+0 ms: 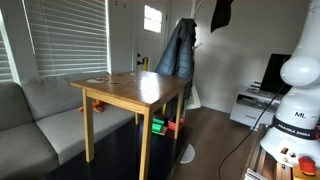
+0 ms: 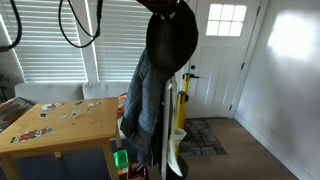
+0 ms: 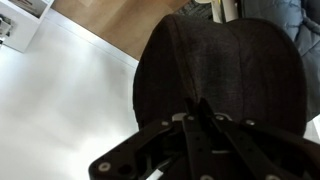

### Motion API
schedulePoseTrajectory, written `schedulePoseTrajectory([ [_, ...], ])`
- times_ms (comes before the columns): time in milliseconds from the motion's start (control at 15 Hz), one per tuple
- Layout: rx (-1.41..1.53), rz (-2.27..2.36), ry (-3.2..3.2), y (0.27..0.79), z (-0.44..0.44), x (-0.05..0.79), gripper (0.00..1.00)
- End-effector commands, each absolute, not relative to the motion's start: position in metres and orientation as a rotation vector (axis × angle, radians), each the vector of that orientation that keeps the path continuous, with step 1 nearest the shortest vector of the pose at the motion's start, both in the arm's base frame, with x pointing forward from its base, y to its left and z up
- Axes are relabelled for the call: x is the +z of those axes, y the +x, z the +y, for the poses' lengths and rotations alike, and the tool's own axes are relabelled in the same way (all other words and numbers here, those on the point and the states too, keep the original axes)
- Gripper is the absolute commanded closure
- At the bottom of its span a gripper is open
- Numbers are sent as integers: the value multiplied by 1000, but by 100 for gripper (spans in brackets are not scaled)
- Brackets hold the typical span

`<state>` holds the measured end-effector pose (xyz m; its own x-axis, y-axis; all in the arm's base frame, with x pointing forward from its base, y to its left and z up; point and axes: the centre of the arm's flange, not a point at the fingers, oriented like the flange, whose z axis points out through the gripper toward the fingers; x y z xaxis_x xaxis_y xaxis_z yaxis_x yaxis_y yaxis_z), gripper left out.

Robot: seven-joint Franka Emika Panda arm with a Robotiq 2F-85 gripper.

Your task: Move the black hat to a higher hook

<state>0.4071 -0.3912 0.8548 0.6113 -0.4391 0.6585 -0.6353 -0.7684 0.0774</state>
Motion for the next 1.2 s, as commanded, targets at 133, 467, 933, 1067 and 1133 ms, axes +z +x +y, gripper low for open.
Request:
schedulePoseTrajectory([
  [133, 927, -848, 2519, 422, -382, 866, 98],
  [467, 943, -808, 2478, 464, -358, 892, 98],
  [933, 938, -813, 2403, 531, -340, 905, 98],
  [1067, 962, -793, 2372, 545, -335, 909, 98],
  [1133, 962, -778, 2370, 551, -333, 911, 98],
])
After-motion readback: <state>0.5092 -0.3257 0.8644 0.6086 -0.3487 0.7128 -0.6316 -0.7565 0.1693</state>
